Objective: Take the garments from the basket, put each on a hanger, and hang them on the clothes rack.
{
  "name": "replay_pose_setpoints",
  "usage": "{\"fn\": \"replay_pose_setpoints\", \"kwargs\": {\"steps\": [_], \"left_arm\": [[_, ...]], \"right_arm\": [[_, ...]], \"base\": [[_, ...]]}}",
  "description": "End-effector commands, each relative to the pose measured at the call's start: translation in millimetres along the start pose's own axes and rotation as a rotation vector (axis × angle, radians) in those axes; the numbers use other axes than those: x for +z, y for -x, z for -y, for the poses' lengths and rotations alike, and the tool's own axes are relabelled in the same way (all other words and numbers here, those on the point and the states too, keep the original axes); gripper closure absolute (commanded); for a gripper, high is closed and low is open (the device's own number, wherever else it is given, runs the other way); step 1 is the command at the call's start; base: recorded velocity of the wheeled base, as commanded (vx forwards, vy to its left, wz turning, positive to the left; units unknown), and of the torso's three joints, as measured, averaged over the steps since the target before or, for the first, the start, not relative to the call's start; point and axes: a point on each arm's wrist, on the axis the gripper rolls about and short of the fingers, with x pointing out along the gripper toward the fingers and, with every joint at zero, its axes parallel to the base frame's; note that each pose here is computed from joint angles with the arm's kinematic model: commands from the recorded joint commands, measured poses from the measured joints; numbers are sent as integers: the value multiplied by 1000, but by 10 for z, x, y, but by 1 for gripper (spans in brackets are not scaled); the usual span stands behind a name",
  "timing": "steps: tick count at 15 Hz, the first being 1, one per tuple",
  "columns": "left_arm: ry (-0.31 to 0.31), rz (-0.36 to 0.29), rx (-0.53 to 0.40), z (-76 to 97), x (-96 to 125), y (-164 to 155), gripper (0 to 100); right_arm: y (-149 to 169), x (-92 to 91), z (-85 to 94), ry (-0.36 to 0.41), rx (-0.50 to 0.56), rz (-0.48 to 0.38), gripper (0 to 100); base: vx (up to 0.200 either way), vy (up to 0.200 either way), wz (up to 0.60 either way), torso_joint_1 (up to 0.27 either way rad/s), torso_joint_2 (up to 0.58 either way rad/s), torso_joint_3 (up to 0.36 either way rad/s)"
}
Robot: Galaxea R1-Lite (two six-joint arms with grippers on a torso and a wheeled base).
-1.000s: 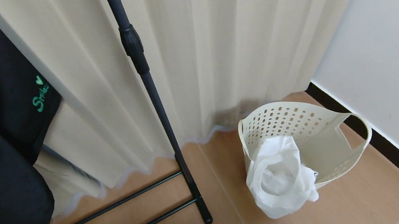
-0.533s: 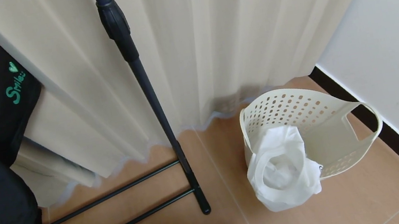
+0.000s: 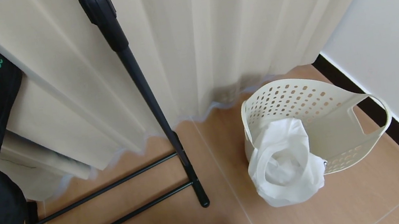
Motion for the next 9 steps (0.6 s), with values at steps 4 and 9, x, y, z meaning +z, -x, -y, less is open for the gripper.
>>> {"fn": "replay_pose_setpoints", "kwargs": {"steps": [4, 9], "left_arm": [[1, 0, 0, 0, 0, 0, 0], [0, 0, -2, 0, 0, 0, 0]], "right_arm": [[-727, 572, -51, 100, 144, -386, 0], [-1402, 950, -117, 372, 207, -490, 0]], "base": [[0, 0, 0, 0, 0, 0], [0, 0, 0, 0, 0, 0]]}}
